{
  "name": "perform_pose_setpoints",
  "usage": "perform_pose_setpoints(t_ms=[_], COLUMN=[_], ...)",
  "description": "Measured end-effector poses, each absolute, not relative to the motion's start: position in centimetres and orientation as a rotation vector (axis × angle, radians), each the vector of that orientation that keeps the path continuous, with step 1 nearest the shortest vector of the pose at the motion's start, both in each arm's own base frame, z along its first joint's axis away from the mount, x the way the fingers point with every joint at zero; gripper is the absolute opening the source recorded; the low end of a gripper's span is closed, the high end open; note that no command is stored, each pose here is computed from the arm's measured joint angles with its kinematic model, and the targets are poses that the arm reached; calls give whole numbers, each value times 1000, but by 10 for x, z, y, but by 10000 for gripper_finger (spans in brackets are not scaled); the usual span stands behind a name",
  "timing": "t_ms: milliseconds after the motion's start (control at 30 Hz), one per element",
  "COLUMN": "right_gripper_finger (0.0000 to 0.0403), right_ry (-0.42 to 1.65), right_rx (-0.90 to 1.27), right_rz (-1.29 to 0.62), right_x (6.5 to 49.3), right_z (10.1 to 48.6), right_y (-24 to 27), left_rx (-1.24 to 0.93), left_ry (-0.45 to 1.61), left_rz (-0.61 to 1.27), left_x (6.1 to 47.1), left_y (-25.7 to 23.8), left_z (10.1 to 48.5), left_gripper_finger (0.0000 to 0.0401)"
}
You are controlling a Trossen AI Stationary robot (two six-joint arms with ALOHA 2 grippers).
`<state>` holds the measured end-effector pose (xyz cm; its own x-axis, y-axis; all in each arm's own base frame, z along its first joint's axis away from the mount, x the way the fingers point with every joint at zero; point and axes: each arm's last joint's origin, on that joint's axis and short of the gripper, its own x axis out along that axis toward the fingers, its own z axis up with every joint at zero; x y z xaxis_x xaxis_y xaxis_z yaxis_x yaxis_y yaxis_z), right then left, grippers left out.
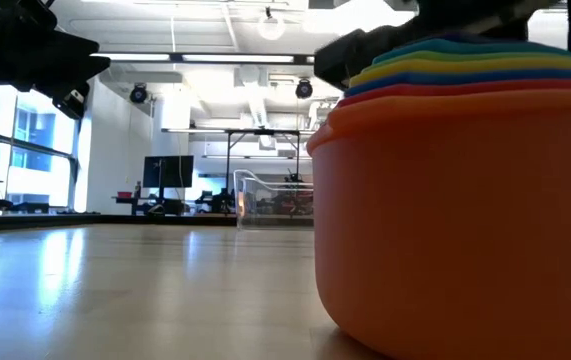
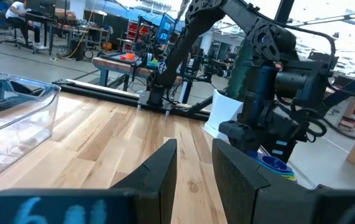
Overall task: Nest measuring cups in basket
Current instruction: Put the stacked measuring cups into the transparent bin
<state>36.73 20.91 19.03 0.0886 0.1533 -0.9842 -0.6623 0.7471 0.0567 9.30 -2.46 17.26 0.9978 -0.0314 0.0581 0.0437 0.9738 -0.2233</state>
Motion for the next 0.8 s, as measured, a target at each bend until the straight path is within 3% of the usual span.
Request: perform_pose_setpoints(t_ms=[467, 800], right_gripper_finger=[264, 201], right_ry=[1406, 1394], right_rx=[-540, -522], right_rz=[574, 604], right_x=[365, 366], right_z=[182, 182], right_y=[208, 210], left_rx=[-226, -226], left_ry=[-54, -54], left_rz=[-38, -38], left_x=[93, 93], left_y=[-25, -25], left_z=[173, 173], left_gripper_finger=[91, 91])
